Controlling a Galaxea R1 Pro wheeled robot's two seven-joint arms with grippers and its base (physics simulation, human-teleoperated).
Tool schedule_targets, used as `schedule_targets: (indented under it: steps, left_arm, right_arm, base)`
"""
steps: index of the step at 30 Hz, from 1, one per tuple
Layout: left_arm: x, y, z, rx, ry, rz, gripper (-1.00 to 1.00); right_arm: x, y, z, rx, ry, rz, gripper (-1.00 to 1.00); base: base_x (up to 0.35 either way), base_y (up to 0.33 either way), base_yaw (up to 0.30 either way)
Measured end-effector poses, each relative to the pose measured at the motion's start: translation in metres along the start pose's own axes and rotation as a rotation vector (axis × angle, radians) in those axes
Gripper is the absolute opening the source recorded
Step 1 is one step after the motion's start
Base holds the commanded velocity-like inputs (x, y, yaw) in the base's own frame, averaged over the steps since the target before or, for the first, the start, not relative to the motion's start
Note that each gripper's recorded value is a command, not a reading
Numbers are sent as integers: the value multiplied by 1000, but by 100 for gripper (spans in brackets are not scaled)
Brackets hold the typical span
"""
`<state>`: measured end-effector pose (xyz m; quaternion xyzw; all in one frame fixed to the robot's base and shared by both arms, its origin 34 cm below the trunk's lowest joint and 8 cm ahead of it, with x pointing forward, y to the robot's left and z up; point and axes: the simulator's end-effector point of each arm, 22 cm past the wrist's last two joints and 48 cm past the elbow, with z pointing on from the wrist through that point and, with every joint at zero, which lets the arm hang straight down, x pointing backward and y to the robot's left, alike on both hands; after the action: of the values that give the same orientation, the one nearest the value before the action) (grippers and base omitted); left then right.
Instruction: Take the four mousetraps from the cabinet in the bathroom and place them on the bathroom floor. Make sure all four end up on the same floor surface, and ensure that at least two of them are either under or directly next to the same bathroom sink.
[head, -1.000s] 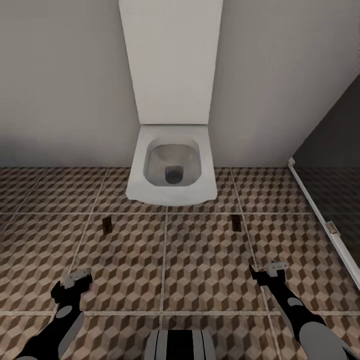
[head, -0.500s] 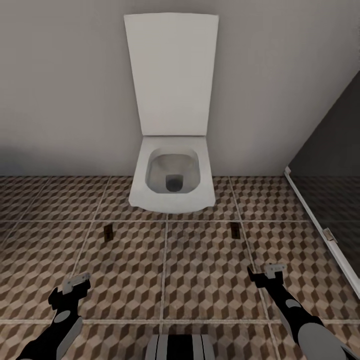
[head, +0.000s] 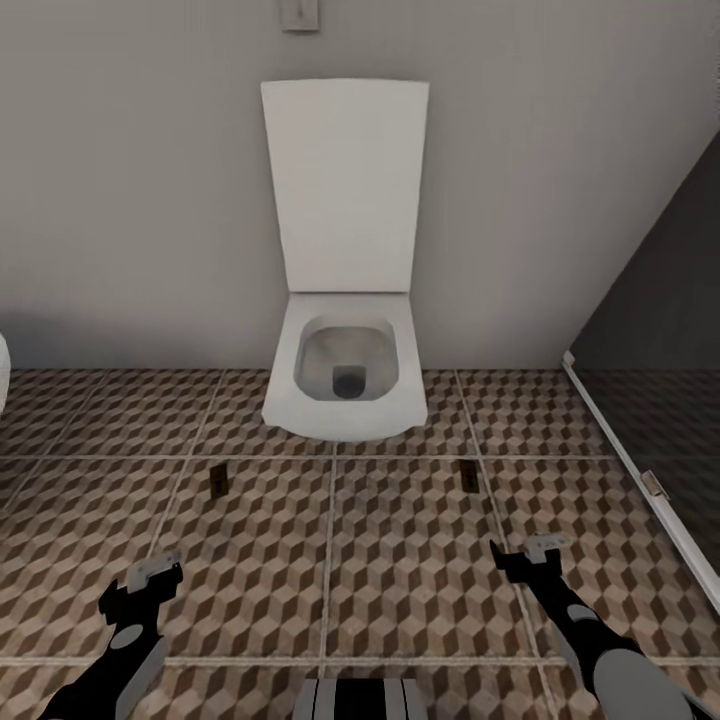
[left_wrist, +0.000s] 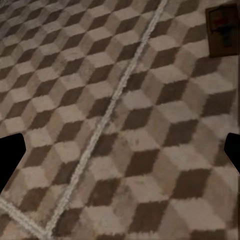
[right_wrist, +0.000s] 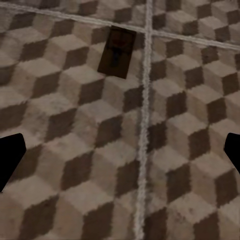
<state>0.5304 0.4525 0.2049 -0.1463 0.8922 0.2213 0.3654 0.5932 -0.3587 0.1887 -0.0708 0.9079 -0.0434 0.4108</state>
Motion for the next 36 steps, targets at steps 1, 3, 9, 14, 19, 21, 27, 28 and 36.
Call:
schedule_targets:
  steps: [1,3,9,14,19,21,27,28,36]
  left_arm:
    - [-2,0,-1,0,-3,-2,100]
    - [-4,1,-2,-1,-5,-4,100]
    - [9,8,-6,-1,25,6,100]
    - [25,12,-11,15,63,20,100]
    - [49,20,-18,22,116,38,100]
    - [55,23,-21,19,129,42,100]
    - [80,38,-31,0,186,61,100]
    - [84,40,-33,-4,195,63,100]
    - [111,60,-48,-31,257,84,100]
  right_arm:
    - [-1,1,-1,-3,0,3,100]
    - [-1,6,-3,-10,2,10,100]
    - [-4,14,-8,-27,2,26,100]
    - [-6,22,-13,-41,4,40,100]
    - [-3,31,-19,-50,19,59,100]
    - [-2,33,-21,-48,23,65,100]
    - [7,42,-30,-38,50,89,100]
    - [8,43,-32,-36,54,92,100]
    - [39,46,-55,-6,101,101,100]
  base:
    - [0,0,0]
    - [0,0,0]
    - [0,0,0]
    - [0,0,0]
    - [0,0,0]
    - [0,0,0]
    - [0,0,0]
    - [0,0,0]
    - [0,0,0]
